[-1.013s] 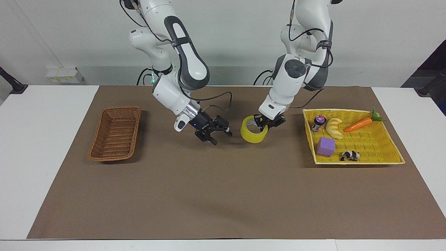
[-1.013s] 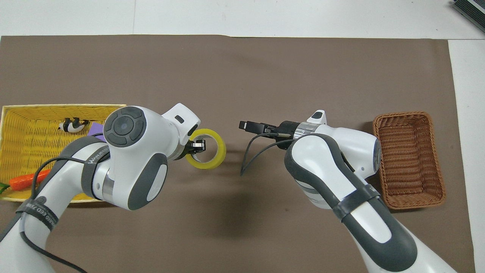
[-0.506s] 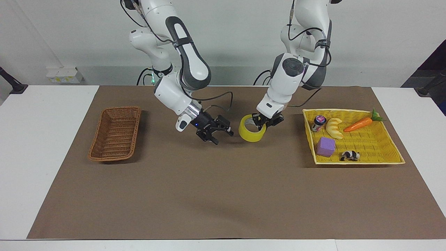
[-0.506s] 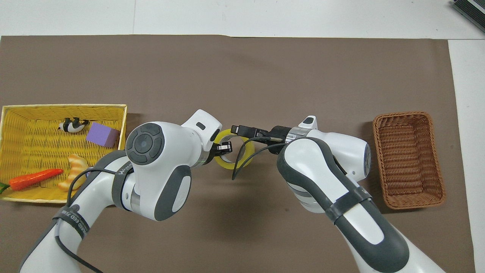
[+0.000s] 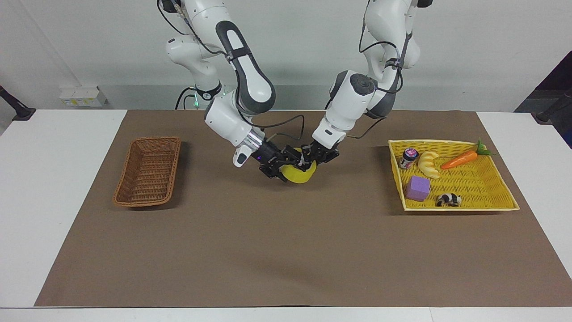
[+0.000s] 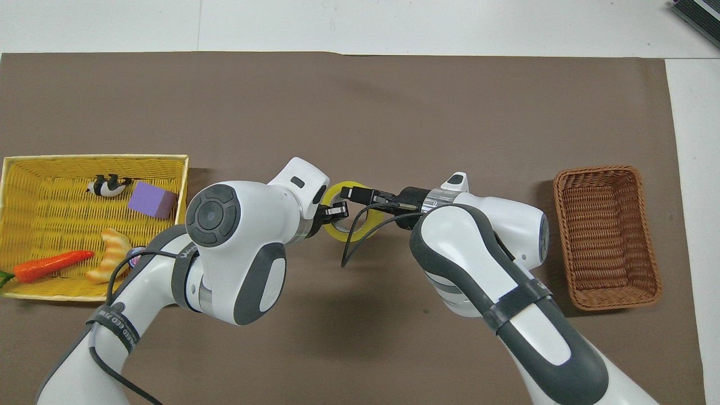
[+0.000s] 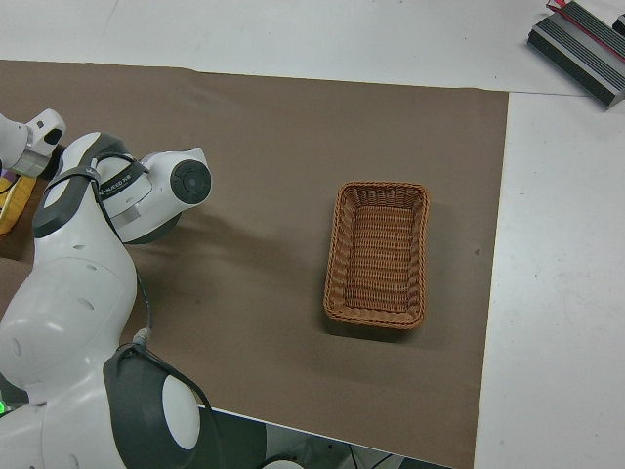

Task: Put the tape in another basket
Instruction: 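Grasp the tape roll with the right gripper while the left gripper holds it, then open the left gripper and withdraw it while the right gripper holds the tape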

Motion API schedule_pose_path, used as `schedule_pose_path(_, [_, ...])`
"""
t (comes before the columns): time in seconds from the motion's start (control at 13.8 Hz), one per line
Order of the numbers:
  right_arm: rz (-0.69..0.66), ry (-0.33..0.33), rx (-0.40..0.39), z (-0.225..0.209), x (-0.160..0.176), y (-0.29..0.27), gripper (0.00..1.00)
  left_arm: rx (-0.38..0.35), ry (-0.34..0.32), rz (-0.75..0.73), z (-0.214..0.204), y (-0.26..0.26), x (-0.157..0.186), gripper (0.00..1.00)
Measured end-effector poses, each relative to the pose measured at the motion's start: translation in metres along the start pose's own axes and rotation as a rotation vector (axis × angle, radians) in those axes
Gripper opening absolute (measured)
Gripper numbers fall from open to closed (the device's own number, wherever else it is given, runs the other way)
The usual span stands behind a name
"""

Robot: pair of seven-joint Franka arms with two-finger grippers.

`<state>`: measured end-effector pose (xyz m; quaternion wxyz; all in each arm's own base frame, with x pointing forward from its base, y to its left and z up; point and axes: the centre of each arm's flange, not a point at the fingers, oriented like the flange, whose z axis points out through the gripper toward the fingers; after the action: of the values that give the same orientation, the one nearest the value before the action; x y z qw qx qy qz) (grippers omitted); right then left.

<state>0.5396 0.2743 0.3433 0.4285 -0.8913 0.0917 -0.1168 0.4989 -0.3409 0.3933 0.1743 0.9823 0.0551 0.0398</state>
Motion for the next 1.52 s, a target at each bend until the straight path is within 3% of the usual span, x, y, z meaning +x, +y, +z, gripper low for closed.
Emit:
schedule_pose_path(0.8, [0.014,0.018,0.008,-0.005,0.008,-0.003,0.64,-0.010,0.015,0.008,-0.005,0.006,0.009,0.22])
schedule_pose_path(0.87, [0.039,0.016,0.006,-0.005,0.006,-0.002,0.64,-0.017,0.030,-0.001,-0.008,0.006,0.013,0.26])
schedule_pose_path(1.01, [0.054,0.005,0.001,-0.001,0.001,0.000,0.61,-0.029,0.060,-0.014,-0.016,0.006,0.027,0.53])
schedule_pose_path(1.3, [0.063,0.005,-0.009,0.001,-0.001,0.004,0.54,-0.031,0.079,-0.032,-0.020,-0.003,0.040,0.96])
schedule_pose_path(1.52, [0.062,-0.011,-0.015,0.006,-0.009,0.005,0.54,-0.056,0.115,-0.033,-0.040,0.002,0.053,1.00])
